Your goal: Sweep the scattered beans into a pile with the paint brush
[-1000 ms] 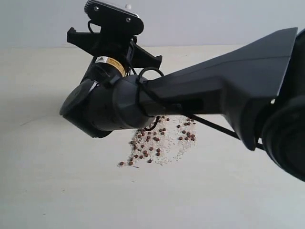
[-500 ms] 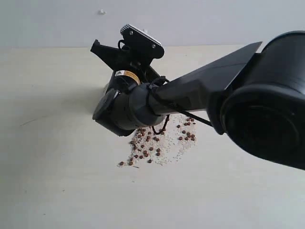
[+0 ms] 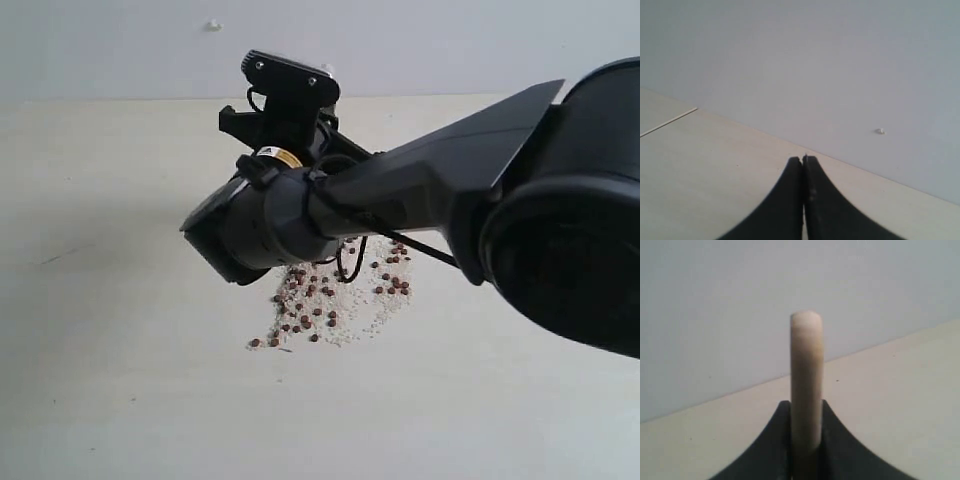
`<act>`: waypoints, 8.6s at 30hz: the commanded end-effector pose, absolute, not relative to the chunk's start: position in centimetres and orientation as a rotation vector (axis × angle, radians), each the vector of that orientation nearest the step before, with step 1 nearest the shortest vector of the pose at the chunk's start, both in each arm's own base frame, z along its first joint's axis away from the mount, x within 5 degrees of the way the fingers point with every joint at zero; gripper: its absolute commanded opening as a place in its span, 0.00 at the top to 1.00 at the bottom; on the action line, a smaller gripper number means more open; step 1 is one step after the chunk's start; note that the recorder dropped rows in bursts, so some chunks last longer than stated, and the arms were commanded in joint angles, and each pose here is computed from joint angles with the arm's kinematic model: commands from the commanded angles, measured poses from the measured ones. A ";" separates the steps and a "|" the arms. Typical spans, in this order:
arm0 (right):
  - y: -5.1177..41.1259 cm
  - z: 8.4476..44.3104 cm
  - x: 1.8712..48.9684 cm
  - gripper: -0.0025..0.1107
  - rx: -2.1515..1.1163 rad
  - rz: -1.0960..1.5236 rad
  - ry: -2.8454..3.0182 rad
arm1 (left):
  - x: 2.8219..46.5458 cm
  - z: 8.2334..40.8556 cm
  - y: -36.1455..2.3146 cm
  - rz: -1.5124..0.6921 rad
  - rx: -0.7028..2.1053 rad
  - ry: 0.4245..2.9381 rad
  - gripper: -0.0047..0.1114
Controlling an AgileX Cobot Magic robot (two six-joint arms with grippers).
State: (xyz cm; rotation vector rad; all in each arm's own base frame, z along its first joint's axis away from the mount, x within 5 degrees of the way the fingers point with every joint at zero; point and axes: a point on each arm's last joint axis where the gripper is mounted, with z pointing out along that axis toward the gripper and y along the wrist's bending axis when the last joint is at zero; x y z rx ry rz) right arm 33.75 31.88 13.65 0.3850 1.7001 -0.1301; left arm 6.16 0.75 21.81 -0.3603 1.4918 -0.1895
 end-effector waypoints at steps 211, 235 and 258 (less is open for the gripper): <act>25.6 19.4 30.4 0.98 0.329 0.103 1.602 | 6.2 21.7 0.7 -0.192 -0.363 1.499 0.96; 12.1 24.9 34.8 0.98 -0.623 0.619 1.408 | 6.2 21.7 0.7 -0.192 -0.363 1.499 0.96; 12.2 22.9 42.9 0.98 -1.023 1.016 1.430 | 6.2 21.7 0.7 -0.192 -0.363 1.499 0.96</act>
